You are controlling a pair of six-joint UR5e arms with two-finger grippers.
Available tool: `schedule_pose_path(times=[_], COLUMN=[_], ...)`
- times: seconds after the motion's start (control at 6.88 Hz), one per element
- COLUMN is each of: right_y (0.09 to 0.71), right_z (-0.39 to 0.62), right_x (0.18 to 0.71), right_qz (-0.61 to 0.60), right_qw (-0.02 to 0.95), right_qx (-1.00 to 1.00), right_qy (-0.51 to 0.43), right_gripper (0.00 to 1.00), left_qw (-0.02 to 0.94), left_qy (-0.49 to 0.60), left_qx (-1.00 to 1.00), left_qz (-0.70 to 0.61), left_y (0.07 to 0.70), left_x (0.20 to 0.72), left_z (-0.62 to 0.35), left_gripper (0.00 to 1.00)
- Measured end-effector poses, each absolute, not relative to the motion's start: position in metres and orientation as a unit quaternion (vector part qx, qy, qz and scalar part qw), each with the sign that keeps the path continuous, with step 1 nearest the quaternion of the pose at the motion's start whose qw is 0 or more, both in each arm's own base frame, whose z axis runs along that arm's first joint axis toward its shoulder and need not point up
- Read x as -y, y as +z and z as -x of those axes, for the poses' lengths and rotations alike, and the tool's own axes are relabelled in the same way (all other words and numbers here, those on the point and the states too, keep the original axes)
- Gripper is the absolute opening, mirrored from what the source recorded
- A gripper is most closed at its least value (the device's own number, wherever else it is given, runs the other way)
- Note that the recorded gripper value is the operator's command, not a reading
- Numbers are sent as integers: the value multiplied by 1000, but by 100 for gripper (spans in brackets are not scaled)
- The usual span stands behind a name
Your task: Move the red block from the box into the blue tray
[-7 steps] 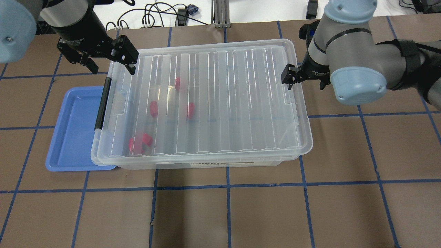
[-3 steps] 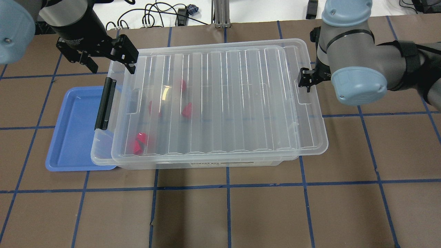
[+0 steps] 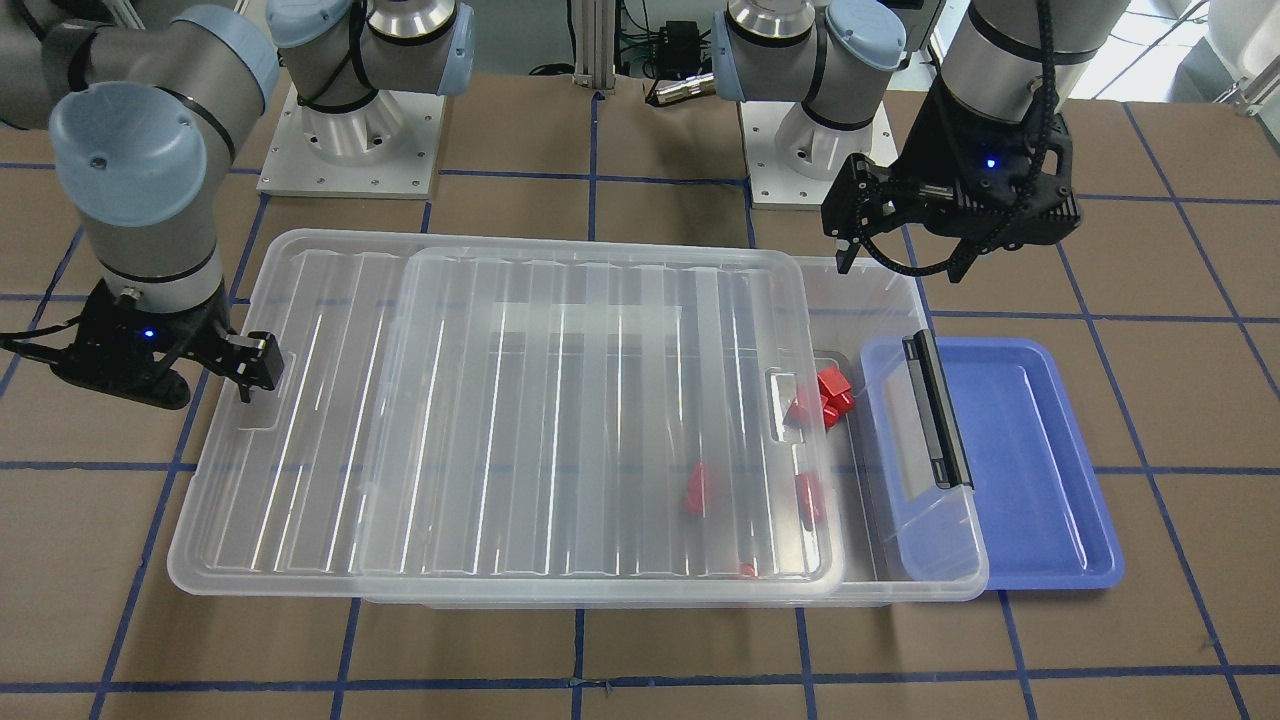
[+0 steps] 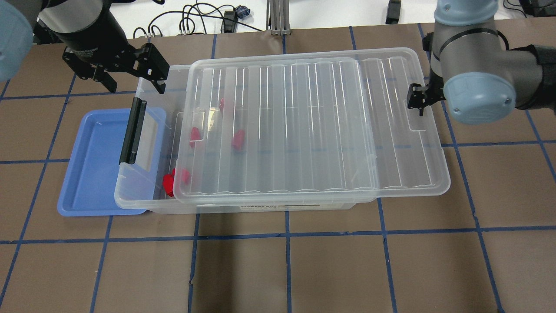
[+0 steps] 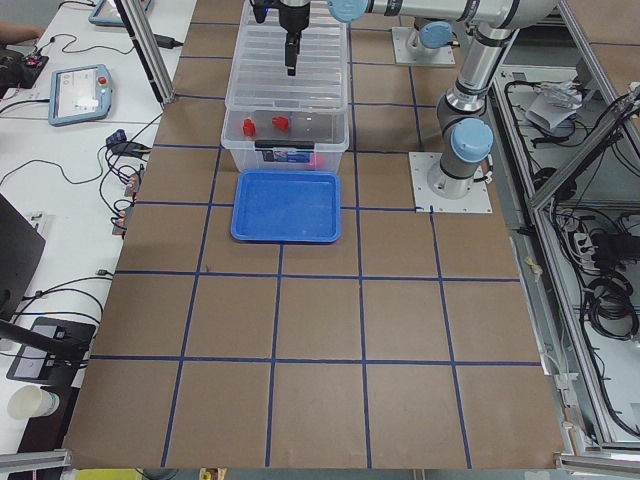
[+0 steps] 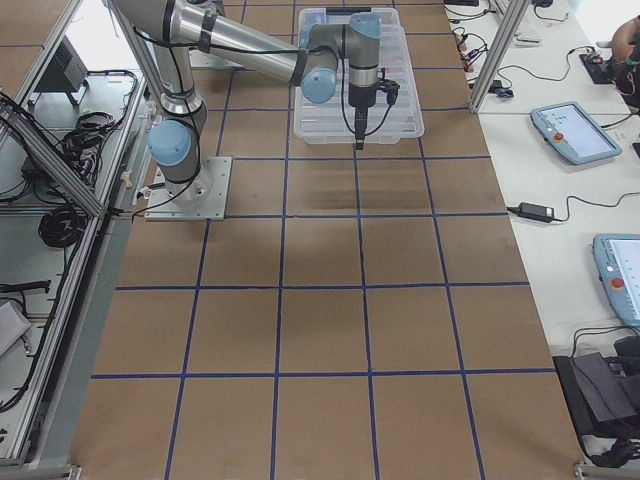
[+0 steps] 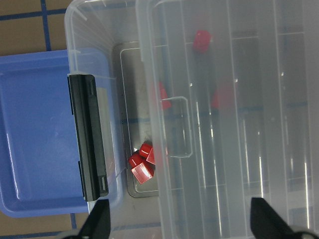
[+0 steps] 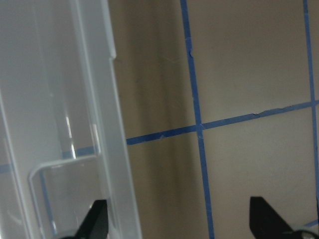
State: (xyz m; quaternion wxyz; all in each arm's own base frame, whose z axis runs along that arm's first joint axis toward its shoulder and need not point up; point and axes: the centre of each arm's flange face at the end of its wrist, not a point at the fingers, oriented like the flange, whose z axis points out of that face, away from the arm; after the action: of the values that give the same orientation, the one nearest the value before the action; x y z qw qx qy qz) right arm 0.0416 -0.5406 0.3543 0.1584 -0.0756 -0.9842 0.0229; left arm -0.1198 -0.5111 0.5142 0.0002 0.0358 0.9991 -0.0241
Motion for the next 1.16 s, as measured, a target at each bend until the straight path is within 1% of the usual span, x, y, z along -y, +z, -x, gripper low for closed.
schedule_pose_path(times=[0.29,0.73,1.02,1.16], right_y=[356,358,357,358], right_z=[-2,21,32,34], right_x=[539,535,533,532], right_qz=[106,127,137,139], right_qw=[160,160,159,158], right_qx=[981,979,978,977], right_qy=[8,-2,-12,-15], right_gripper=[100,100,100,100], left_qw=[1,-2,-9,-12], left_qy=[-23,-13,3,13], left_qx=[-999,-999,-1000,-1000], left_qz=[-34,-32,-25,-13], left_y=[513,499,475,451], left_x=[512,523,540,554], left_z=[120,122,121,121], left_gripper=[100,100,100,100])
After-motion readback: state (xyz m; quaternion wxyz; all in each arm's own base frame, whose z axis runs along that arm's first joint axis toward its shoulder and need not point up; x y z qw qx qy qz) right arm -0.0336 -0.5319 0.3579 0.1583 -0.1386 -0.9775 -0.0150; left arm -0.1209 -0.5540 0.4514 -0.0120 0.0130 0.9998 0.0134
